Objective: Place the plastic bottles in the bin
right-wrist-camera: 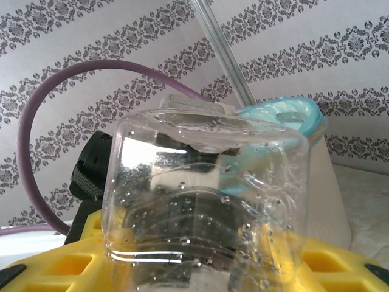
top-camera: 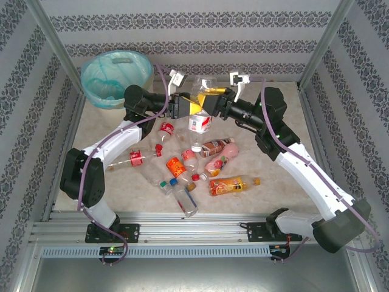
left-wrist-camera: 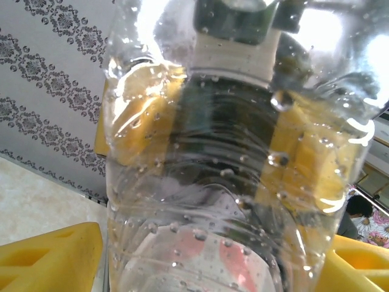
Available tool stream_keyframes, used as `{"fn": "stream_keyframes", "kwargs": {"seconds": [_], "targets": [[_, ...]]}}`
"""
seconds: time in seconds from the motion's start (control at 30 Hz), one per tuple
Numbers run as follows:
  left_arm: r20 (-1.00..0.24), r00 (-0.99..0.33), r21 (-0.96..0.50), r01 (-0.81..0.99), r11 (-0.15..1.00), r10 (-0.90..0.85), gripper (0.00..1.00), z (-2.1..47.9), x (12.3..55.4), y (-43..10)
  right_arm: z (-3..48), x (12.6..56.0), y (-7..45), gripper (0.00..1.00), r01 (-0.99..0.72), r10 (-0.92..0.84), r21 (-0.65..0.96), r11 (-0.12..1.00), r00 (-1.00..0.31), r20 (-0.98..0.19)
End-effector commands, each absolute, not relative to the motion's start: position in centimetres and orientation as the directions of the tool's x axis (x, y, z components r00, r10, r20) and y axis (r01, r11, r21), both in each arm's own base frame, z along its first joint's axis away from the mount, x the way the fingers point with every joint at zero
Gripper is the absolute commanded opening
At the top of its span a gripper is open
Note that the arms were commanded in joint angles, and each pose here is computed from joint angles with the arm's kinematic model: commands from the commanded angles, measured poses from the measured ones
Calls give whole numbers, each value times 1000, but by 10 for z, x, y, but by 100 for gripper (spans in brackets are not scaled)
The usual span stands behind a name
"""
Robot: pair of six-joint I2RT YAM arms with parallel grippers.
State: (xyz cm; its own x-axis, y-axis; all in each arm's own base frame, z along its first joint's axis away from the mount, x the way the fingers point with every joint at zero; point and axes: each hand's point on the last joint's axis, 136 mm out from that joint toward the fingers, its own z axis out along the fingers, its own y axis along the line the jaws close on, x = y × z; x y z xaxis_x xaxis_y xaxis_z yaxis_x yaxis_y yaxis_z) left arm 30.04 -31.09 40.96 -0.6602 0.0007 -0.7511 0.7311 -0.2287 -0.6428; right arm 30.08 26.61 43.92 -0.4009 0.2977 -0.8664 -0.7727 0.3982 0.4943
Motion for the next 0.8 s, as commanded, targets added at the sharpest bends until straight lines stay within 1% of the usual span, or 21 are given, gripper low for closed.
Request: {"fn": "stream_keyframes", "kwargs": {"seconds": [0.0,0.13,0.2,0.27,0.37,0.4,0.43,0.6,0.7,0.77], "targets": [[-811,-585,-566,779,-269,8,79,426,281,-310,460,298,268,54,-795,337,475,377,-360,-870],[-810,-586,-567,779,-269,10,74,426,281,-310,459,298,270,55,-798,333,475,372,-363,-870],[-810,-586,-567,779,-269,10,69,426,282,-311,459,298,269,58,-798,333,472,376,-359,-872],[-810,-587,-567,780,-264,4,63,428,284,-310,460,297,267,61,-798,333,464,385,-349,-876],[-812,-584,-562,788,-253,-15,54,433,288,-307,461,295,262,69,-795,333,444,413,-322,-886],[-812,-583,-561,790,-246,-22,53,434,290,-305,462,294,260,71,-794,335,439,420,-314,-888],[-813,-582,-559,794,-239,-30,53,436,292,-303,462,293,257,76,-790,340,431,436,-299,-892],[-808,-582,-565,809,-163,-87,53,441,307,-290,467,293,234,92,-745,370,394,538,-211,-905],[-810,-570,-565,822,-75,-139,53,448,321,-275,469,295,215,94,-691,389,375,618,-146,-909],[-822,-543,-554,832,19,-174,53,454,331,-260,470,296,201,94,-646,400,367,669,-103,-911]]}}
